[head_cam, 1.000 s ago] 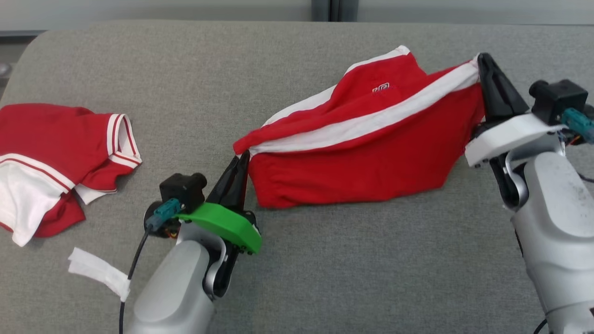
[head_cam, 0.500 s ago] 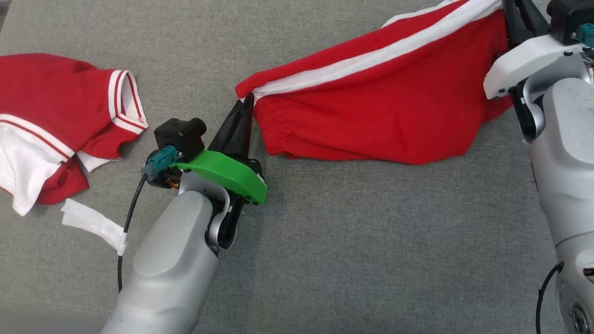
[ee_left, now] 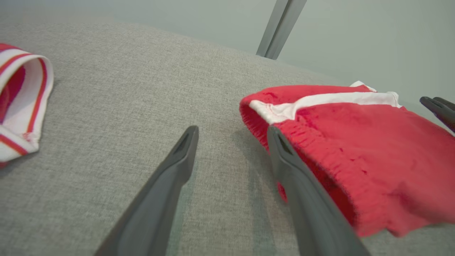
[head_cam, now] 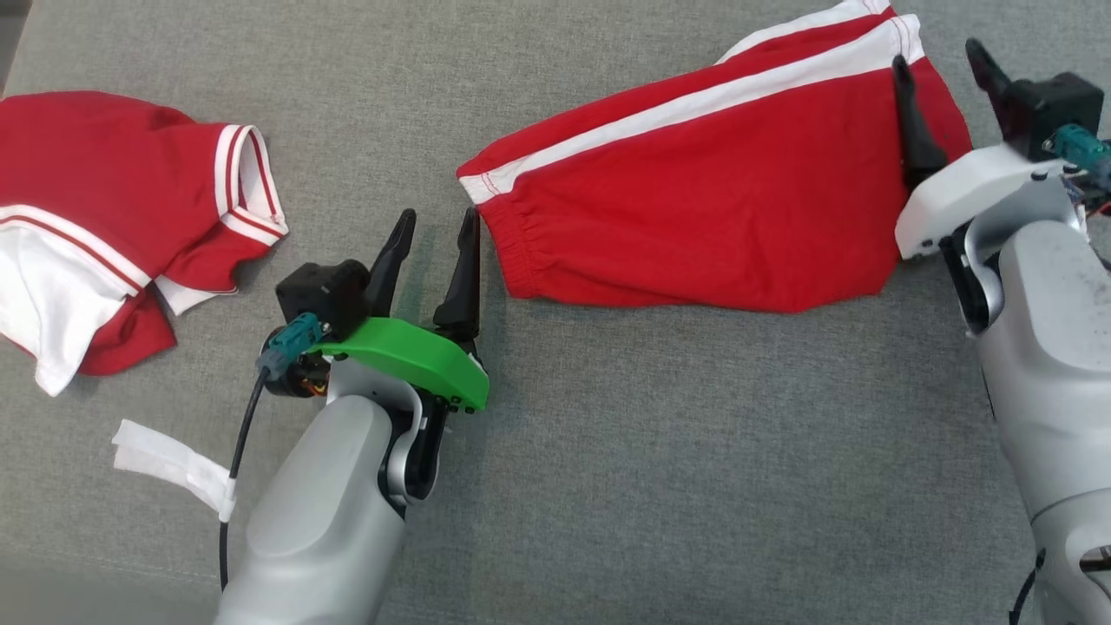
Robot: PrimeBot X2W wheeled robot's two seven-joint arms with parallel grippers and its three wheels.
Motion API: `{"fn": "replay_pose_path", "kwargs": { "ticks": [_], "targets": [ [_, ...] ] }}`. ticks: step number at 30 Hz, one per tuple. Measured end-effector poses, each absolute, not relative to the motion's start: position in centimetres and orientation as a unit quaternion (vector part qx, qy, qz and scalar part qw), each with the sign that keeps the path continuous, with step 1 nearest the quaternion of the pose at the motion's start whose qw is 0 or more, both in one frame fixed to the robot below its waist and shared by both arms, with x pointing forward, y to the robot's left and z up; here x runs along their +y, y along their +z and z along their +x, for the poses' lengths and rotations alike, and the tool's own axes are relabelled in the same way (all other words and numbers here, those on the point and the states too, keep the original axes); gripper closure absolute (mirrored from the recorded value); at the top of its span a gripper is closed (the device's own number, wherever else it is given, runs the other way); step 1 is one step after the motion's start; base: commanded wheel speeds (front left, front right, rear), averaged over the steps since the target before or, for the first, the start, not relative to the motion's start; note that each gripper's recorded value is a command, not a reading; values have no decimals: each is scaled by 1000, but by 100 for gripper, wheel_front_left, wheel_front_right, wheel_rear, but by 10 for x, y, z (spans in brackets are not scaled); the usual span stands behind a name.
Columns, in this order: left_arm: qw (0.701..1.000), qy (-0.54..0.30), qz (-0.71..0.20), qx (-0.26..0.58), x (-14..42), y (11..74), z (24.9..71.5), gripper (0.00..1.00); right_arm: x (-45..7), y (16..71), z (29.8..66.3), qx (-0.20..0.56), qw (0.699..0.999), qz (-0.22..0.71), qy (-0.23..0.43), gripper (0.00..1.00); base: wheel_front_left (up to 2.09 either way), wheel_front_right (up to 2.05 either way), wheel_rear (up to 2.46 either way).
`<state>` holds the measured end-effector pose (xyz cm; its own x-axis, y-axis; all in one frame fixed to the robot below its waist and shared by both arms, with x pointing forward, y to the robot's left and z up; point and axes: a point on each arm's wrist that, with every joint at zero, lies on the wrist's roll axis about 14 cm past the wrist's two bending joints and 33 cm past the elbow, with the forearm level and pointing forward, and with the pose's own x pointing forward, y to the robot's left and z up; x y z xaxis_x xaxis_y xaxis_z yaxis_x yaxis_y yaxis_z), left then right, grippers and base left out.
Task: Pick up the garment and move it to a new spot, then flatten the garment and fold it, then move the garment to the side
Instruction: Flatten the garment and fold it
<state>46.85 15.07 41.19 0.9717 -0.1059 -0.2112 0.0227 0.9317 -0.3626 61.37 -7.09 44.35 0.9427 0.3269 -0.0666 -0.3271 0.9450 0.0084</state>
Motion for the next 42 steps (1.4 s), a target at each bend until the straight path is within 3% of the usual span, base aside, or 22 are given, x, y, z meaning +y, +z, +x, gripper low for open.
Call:
{"fn": "replay_pose_path", "kwargs": {
  "ticks": [8, 9, 10, 20, 37, 42],
  "targets": [
    [977, -28, -174, 118, 153, 410, 455, 0, -81, 387, 585, 142, 977, 1, 159, 0, 0, 0, 0],
    [977, -27, -173, 119, 154, 410, 454, 0, -78, 384, 584, 151, 975, 4, 162, 41, 0, 0, 0],
    [978, -27, -170, 118, 154, 410, 453, 0, -76, 382, 583, 158, 974, 5, 164, 100, 0, 0, 0],
    [979, -16, -161, 120, 158, 412, 432, 0, -88, 388, 562, 163, 976, 63, 131, 100, 0, 0, 0],
    [979, -18, -167, 113, 149, 422, 381, 0, -186, 397, 458, 147, 982, 119, 13, 100, 0, 0, 0],
    [979, -17, -173, 109, 147, 425, 371, 0, -184, 424, 460, 105, 987, 123, 18, 100, 0, 0, 0]
  ]
}}
